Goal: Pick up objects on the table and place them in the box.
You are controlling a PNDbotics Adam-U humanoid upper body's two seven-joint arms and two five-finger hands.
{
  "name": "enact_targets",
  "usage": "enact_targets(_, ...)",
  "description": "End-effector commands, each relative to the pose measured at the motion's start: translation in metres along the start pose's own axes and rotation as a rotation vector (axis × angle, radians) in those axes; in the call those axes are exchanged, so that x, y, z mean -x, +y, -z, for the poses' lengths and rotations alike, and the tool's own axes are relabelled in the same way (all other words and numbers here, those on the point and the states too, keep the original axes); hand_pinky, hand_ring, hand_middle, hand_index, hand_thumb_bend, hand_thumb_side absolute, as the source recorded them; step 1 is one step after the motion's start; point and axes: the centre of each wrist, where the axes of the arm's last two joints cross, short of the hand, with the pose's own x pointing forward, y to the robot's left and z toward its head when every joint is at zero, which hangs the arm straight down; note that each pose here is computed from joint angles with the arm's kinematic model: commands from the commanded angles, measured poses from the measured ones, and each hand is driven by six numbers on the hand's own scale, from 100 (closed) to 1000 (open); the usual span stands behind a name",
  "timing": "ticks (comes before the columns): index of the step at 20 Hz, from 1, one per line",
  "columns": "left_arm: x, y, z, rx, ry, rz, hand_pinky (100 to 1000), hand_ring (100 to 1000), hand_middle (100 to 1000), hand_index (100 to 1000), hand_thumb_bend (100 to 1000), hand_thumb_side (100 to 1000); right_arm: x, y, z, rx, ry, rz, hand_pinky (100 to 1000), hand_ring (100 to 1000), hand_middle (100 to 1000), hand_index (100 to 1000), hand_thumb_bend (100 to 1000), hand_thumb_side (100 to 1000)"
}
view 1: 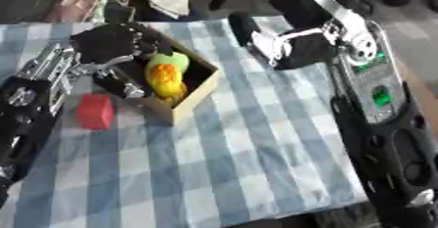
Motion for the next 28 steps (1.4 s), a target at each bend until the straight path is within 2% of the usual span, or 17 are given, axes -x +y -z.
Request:
enact_targets(1, 0.014, 0.027, -0.006, -0.013, 0.001, 0.067, 803, 748, 797, 884, 575, 306, -0.008, -0.008, 0.002, 0.021, -0.027, -0.023, 772, 632, 713, 882, 100, 323)
enact_targets(9, 0.029, 0.070, -0.037, -0.014, 0.014, 0.105, 796, 724, 767, 880, 556, 317, -0.015, -0.016, -0.011, 0.117, -0.039, 0.016, 772, 623, 701, 870, 100, 328)
enact_targets(12, 0.033, 0.079, -0.054, 0.016, 0.029, 0.089, 784, 700, 746, 865, 479, 309, -0.014, -0.017, -0.018, 0.138, -0.018, 0.025, 770, 621, 697, 868, 100, 343)
enact_targets(16, 0.038, 0.070, -0.078, 0.208, 0.055, 0.017, 777, 694, 737, 858, 399, 351, -0.012, -0.018, -0.025, 0.150, 0.010, 0.034, 766, 618, 693, 867, 100, 358)
enact_targets(19, 0.039, 0.057, -0.090, 0.385, 0.058, -0.045, 778, 697, 738, 856, 418, 381, -0.010, -0.017, -0.027, 0.152, 0.020, 0.041, 765, 617, 692, 866, 100, 365)
enact_targets(22, 0.039, 0.045, -0.097, 0.524, 0.047, -0.095, 779, 701, 742, 858, 410, 493, -0.009, -0.017, -0.029, 0.155, 0.025, 0.048, 764, 616, 690, 866, 100, 370)
enact_targets(25, 0.040, 0.038, -0.098, 0.587, 0.043, -0.132, 782, 710, 753, 862, 412, 554, -0.009, -0.016, -0.029, 0.157, 0.026, 0.053, 764, 615, 690, 865, 100, 373)
enact_targets(28, 0.040, 0.028, -0.097, 0.632, 0.043, -0.162, 791, 728, 774, 871, 408, 653, -0.009, -0.016, -0.029, 0.157, 0.026, 0.058, 764, 615, 689, 864, 100, 377)
